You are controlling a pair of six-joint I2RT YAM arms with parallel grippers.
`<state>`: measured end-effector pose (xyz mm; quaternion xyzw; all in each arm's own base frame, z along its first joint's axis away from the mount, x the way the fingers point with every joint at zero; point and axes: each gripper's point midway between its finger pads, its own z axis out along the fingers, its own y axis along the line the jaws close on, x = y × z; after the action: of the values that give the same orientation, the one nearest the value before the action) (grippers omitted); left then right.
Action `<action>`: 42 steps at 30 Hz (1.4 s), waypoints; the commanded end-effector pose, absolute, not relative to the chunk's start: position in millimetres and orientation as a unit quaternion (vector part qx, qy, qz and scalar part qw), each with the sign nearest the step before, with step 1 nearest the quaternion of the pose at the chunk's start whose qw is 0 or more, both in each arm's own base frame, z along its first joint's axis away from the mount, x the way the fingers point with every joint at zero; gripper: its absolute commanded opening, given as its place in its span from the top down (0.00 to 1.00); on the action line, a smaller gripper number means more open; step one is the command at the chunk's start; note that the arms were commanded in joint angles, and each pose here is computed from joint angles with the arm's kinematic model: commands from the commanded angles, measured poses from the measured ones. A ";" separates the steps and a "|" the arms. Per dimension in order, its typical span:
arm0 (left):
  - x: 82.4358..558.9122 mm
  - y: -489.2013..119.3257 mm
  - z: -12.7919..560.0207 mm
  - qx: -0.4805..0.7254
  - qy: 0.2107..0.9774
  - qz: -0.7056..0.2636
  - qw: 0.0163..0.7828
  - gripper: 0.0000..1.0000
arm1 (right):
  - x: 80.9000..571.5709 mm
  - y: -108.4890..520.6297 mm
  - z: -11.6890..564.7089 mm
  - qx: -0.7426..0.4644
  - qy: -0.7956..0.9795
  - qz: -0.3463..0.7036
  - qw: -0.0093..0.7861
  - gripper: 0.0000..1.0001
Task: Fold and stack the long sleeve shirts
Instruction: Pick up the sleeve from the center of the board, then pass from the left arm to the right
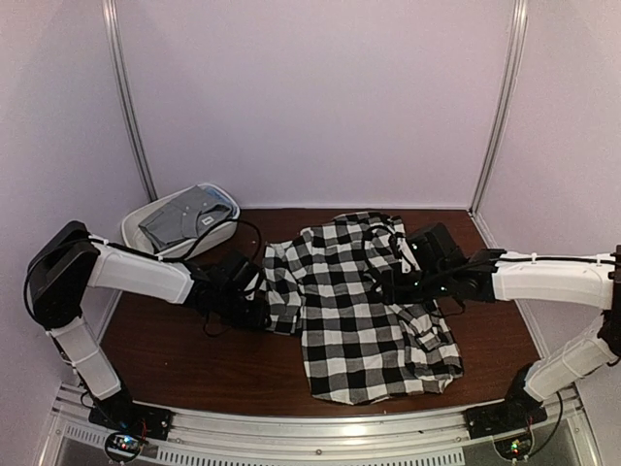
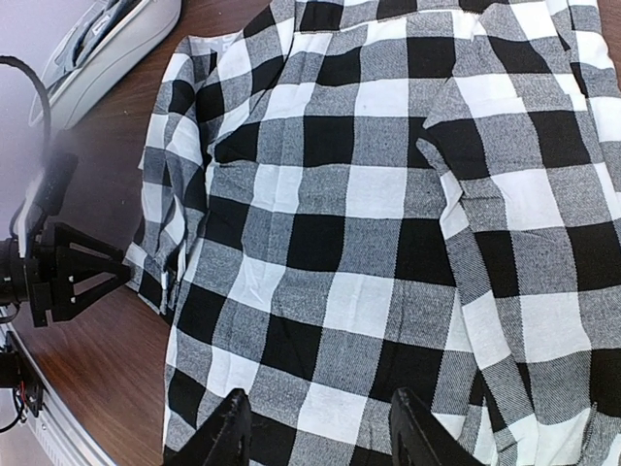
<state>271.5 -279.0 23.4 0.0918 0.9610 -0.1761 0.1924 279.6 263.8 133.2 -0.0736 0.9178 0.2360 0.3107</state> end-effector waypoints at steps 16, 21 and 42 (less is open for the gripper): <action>280.1 -312.2 100.8 0.106 0.930 -0.255 0.244 1.00 | 280.8 341.3 152.8 -0.174 0.879 0.233 0.378 0.38; 280.1 -325.2 135.5 0.119 0.914 -0.293 0.253 1.00 | 274.7 382.1 163.1 -0.216 0.851 0.246 0.410 0.33; 287.8 -337.2 192.7 0.113 0.882 -0.370 0.269 1.00 | 288.8 456.0 160.9 -0.283 0.794 0.162 0.513 0.08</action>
<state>281.6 -329.9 155.7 0.1106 0.9038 -0.3342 0.2434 273.8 448.8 143.3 -0.2953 0.8096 0.1826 0.4732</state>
